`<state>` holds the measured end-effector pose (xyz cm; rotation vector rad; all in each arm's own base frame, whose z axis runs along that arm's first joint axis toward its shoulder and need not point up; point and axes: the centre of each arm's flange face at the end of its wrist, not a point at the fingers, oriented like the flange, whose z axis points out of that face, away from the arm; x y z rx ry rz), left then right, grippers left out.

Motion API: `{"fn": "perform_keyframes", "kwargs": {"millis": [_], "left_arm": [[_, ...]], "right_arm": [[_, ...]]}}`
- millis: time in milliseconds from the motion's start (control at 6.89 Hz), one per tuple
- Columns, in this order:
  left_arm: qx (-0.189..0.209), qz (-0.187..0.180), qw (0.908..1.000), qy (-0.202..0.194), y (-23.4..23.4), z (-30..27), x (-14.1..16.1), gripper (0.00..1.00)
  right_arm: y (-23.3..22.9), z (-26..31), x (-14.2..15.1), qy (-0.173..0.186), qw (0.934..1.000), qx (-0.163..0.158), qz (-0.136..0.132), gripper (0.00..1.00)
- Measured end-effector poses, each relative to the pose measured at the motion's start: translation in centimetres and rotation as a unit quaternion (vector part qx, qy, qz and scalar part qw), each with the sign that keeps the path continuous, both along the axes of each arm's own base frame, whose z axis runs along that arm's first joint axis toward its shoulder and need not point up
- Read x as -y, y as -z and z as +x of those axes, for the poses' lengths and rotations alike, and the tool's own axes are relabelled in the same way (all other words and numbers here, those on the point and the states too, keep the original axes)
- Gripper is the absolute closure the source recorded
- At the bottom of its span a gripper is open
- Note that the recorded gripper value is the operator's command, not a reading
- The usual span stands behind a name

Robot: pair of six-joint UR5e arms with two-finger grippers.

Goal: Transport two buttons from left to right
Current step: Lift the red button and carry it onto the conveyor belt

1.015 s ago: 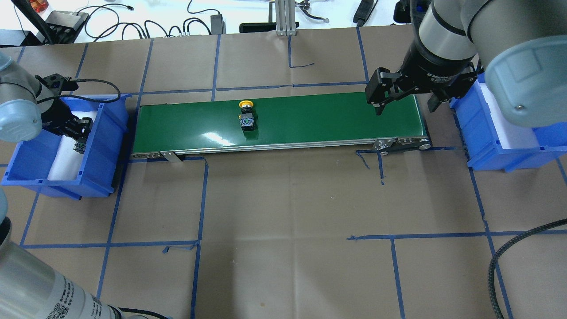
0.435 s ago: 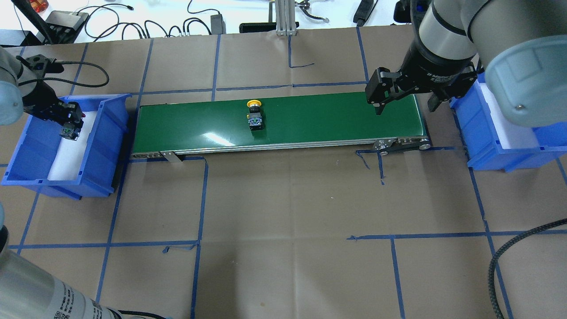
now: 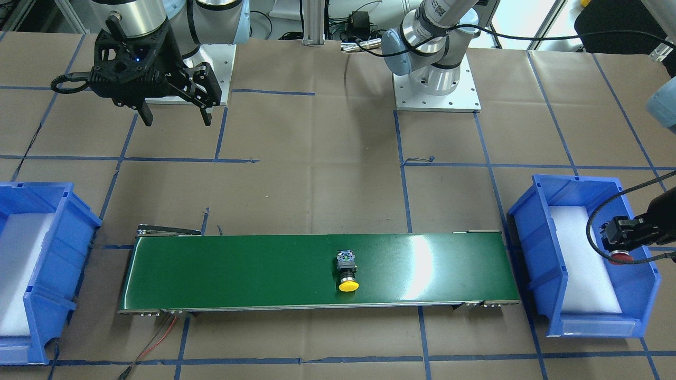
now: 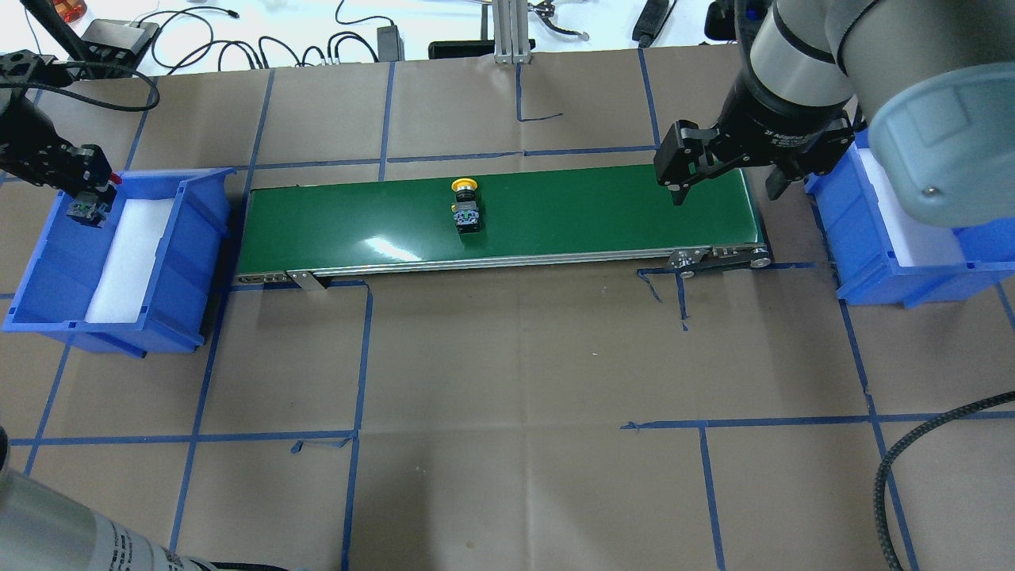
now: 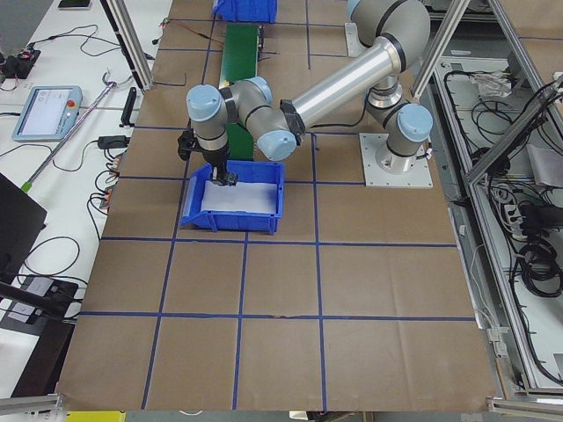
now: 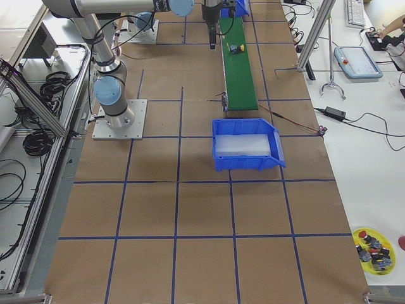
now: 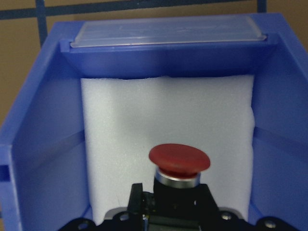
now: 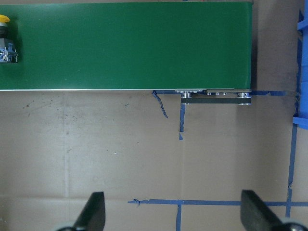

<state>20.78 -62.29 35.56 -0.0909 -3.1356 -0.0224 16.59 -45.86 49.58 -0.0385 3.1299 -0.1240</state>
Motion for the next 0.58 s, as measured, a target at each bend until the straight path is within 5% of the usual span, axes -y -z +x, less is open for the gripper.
{"fn": "perform_keyframes", "kwargs": {"millis": [580], "left_arm": [[-0.005,0.016,0.9986,-0.050,-1.4,-12.5,1.6,0.98]], "right_arm": [[0.1,0.0,0.0,0.000,1.0000,0.000,0.001,0.00]]}}
